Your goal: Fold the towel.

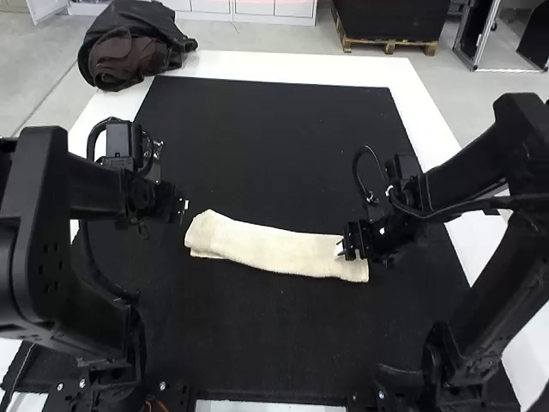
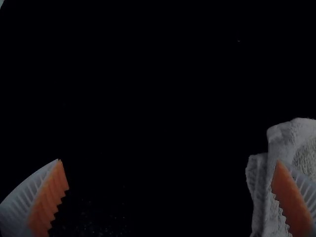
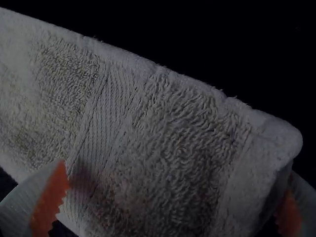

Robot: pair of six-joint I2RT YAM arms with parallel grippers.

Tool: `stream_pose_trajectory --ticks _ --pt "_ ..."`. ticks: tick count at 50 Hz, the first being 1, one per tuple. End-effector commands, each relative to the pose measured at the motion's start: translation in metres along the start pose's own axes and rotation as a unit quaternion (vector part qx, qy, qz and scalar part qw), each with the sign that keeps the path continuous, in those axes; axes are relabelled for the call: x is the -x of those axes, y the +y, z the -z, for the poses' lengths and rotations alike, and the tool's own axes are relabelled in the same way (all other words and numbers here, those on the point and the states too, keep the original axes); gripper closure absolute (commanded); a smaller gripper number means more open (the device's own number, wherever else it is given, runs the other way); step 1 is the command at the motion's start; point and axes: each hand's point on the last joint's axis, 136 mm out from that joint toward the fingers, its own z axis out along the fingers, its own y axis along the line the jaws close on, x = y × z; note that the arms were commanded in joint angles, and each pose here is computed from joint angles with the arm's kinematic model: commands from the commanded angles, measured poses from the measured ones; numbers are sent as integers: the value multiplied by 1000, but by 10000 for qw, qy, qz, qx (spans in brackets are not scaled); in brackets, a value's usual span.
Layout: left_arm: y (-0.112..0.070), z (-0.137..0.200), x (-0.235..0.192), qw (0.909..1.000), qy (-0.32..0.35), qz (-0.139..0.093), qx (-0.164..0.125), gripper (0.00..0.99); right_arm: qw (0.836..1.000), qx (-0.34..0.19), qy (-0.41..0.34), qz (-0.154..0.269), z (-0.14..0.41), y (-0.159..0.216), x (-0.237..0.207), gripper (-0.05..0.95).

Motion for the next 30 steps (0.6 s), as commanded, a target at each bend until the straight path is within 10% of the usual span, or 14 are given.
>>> stream_pose_trajectory --ticks 1,20,30 --pt "3 5 22 9996 -283 -97 5 31 9999 -100 111 -69 -4 -3 -6 -7" --pt "3 6 27 9993 -340 -123 -9 31 9996 -205 132 -104 -11 -10 -15 0" --pt "4 6 25 9994 -315 -105 4 33 9997 -225 78 -54 -14 -10 -13 438"
